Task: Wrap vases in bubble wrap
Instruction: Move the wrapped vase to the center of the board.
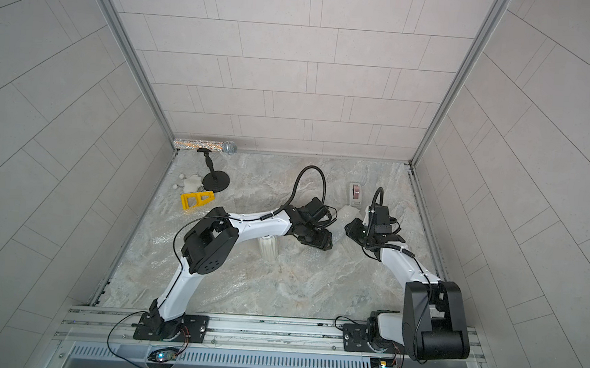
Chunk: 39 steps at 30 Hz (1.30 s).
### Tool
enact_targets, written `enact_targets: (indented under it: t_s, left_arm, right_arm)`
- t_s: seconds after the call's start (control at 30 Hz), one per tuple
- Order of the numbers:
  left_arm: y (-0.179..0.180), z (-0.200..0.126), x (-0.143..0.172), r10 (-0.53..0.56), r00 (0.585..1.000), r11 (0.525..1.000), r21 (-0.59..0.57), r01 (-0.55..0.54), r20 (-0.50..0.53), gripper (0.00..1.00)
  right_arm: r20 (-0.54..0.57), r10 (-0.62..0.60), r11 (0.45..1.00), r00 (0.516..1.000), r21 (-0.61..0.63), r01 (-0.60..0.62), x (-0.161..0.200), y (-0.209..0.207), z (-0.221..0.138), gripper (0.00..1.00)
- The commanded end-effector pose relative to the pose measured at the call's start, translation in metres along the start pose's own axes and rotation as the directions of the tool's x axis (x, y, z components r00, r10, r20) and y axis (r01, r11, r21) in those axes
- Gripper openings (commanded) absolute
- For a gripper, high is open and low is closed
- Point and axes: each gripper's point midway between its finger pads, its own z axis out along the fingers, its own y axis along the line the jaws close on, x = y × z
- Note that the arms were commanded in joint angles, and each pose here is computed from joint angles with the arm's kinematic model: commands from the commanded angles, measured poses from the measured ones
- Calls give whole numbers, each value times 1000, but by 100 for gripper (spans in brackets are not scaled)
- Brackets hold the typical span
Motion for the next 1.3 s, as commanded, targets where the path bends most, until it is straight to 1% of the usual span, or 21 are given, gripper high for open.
enact_targets:
  t_s: [0.0, 0.03, 0.13, 0.27, 0.37, 0.53, 0.63, 0.8, 0.97, 1.13, 1.27]
  left_arm:
    - [11, 2, -2, 30, 999, 999, -28, -31, -36, 59]
    - [12, 1, -4, 33, 999, 999, -28, -34, -40, 59]
    - [18, -3, -11, 48, 998, 998, -32, -49, -51, 57]
    - [25, -9, -20, 84, 995, 996, -26, -86, -62, 56]
    - [31, -14, -26, 99, 992, 994, -26, -102, -77, 56]
    - [42, -25, -35, 126, 988, 991, -33, -129, -88, 54]
    - [52, -32, -36, 139, 985, 989, -45, -144, -99, 53]
    - [69, -46, -31, 191, 972, 977, -74, -202, -136, 52]
    - [84, -56, -33, 189, 972, 978, -67, -199, -138, 50]
    - [86, -57, -34, 201, 970, 976, -60, -211, -139, 49]
    - [87, -54, -31, 207, 967, 974, -55, -218, -151, 49]
  right_arm:
    - [40, -47, 999, 998, -7, 47, -13, 11, -14, 43]
    - [57, -39, 999, 998, -2, 39, -17, 11, -16, 45]
    - [108, -70, 997, 992, -20, 73, -33, 18, -25, 52]
    - [136, -69, 995, 988, -65, 78, -54, 29, -33, 58]
    - [143, -36, 994, 989, -101, 51, -71, 31, -35, 60]
    - [141, -19, 990, 990, -135, 38, -96, 33, -33, 62]
    - [120, -8, 987, 993, -157, 27, -107, 34, -26, 62]
    - [64, 49, 985, 997, -171, -38, -118, 25, -8, 62]
    - [-4, 49, 983, 999, -174, -49, -122, 18, 14, 62]
    - [-84, 36, 988, 996, -147, -48, -120, 7, 33, 62]
    - [-122, 27, 991, 992, -130, -43, -122, 0, 44, 61]
